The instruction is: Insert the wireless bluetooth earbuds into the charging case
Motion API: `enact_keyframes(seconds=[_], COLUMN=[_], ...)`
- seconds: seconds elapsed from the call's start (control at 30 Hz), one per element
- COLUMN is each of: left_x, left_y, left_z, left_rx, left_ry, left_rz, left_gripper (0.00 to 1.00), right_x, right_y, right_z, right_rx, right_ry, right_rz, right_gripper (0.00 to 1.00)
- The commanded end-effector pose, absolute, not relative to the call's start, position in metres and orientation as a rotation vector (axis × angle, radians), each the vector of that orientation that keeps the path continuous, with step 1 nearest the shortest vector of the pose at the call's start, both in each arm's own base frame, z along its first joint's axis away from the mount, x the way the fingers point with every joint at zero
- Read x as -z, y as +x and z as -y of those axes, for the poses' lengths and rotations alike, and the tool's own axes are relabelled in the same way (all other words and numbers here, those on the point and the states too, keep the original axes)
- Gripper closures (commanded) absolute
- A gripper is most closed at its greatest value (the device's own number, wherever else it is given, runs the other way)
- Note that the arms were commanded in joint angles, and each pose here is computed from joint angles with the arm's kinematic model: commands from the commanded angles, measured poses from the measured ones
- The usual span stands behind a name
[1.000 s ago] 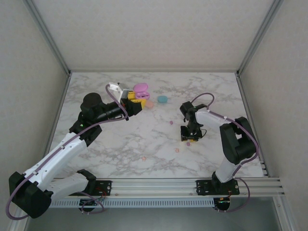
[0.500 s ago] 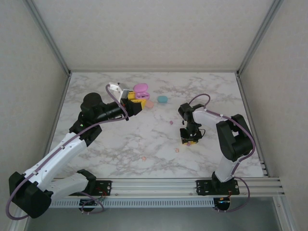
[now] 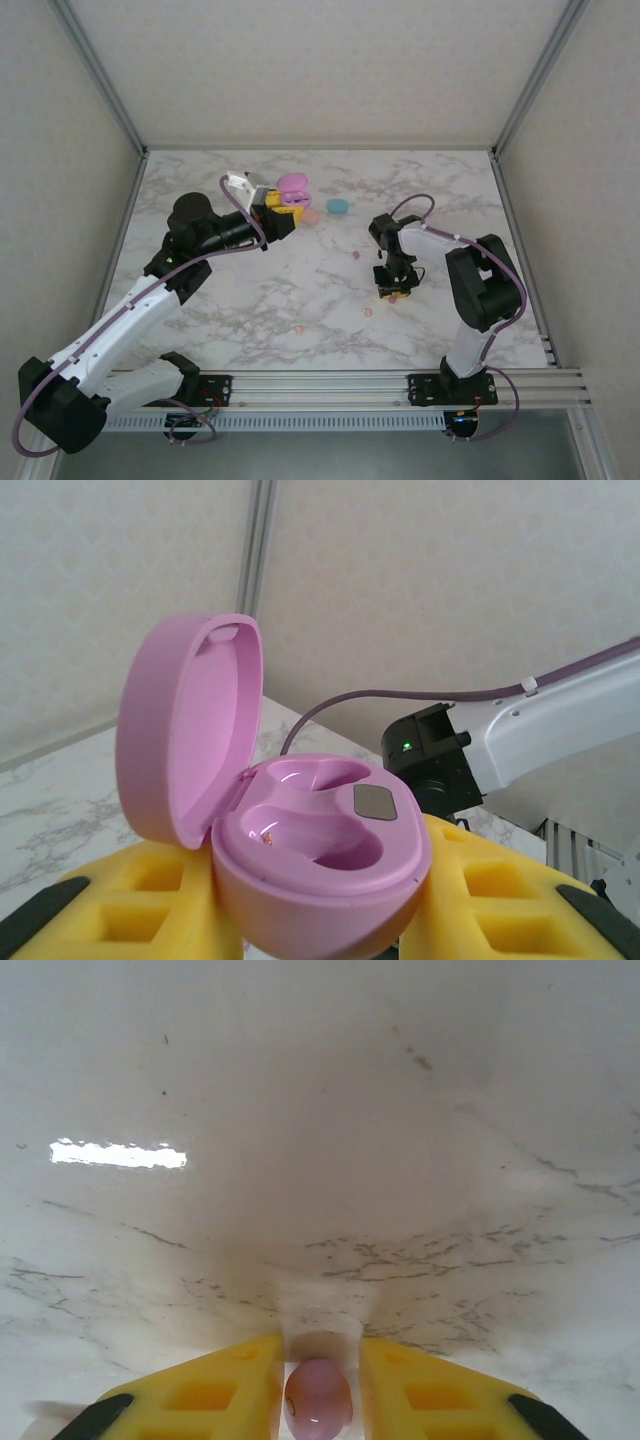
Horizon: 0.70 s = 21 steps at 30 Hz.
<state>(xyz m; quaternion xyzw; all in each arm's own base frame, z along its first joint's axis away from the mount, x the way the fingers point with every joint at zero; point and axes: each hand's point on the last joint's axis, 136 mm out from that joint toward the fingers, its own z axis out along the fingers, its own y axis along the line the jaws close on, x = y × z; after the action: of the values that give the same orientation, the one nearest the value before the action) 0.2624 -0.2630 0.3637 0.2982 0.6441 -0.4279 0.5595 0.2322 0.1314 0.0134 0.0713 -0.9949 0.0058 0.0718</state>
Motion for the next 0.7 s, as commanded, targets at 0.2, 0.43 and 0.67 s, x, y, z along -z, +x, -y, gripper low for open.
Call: enact_keyframes(seconds=[0.2,0.43,0.67], left_x=[-0.3847,-0.3840,-0.3826], left_y=[0.2597,0.2601,0.2613], left_z=[0.2607,0.2604,0.2609], left_rx=[0.989,0.987,0.984], left_ry=[0.701,0.699,0.700], left_rz=[-1.466,-1.468,-1.471], left_gripper=[0.79,0.79,0.79], right_x=[-0.0106,-0.0099,-0.0122], right_y=[0.2276,0.2221,0.2223], right_z=[-0.1303,-0.1295,-0.1290], right_rx=[-0.052,-0.064,-0.089], right_ry=[0.215,0.203,0.210], right_rz=[2.961,2.948,2.946], right_gripper=[0.74,0.73,0.73])
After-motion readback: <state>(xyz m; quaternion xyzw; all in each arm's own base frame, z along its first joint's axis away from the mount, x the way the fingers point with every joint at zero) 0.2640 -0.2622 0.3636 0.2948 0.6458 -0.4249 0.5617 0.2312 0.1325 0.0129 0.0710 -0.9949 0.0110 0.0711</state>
